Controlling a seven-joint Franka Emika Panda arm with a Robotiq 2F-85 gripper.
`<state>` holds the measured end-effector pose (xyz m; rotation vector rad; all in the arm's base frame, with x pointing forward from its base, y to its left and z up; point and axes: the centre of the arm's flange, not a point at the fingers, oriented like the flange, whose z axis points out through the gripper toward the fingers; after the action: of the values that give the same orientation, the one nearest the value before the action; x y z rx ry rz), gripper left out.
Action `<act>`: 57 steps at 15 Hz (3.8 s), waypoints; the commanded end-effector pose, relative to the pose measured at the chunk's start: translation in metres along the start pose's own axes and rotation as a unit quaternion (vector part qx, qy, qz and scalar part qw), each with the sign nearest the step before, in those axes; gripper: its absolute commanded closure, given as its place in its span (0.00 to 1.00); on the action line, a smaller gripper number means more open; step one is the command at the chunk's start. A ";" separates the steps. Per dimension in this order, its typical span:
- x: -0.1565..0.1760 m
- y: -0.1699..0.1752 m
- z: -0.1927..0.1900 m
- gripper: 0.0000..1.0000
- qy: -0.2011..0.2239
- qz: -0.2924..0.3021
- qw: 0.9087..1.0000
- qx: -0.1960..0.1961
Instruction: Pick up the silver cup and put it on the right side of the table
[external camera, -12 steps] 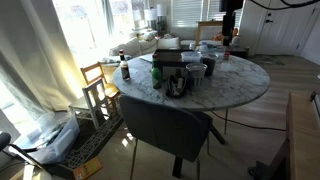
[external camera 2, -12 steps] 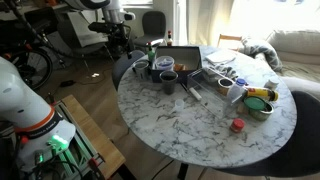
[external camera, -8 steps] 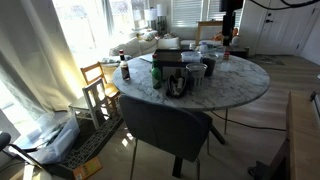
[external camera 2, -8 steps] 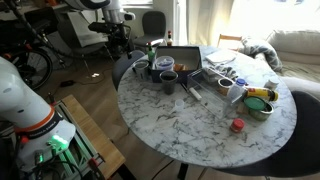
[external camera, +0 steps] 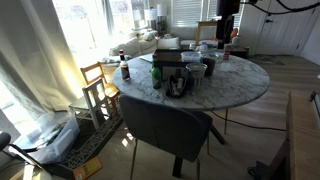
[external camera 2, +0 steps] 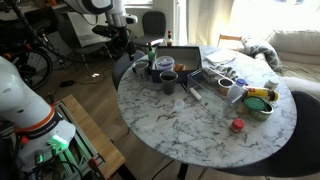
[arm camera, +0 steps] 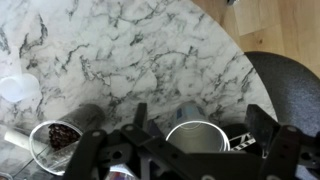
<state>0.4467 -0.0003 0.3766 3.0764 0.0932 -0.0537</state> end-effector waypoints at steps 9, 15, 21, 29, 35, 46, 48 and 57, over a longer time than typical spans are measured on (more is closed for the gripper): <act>0.043 0.016 0.081 0.00 0.047 0.164 0.984 0.043; 0.058 0.017 0.107 0.07 0.086 0.193 0.976 0.048; 0.066 0.019 0.115 0.65 0.079 0.221 0.970 0.067; 0.071 0.015 0.070 1.00 0.055 0.226 0.971 0.062; 0.091 0.016 -0.021 0.99 0.086 0.228 0.967 0.070; 0.102 0.112 -0.120 0.99 0.200 0.380 0.900 0.081; 0.086 0.150 -0.131 0.99 0.204 0.415 0.884 0.075; -0.048 0.311 -0.133 0.99 0.179 0.576 0.796 0.052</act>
<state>0.4641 -0.2727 0.5405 2.6916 -1.5827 0.6262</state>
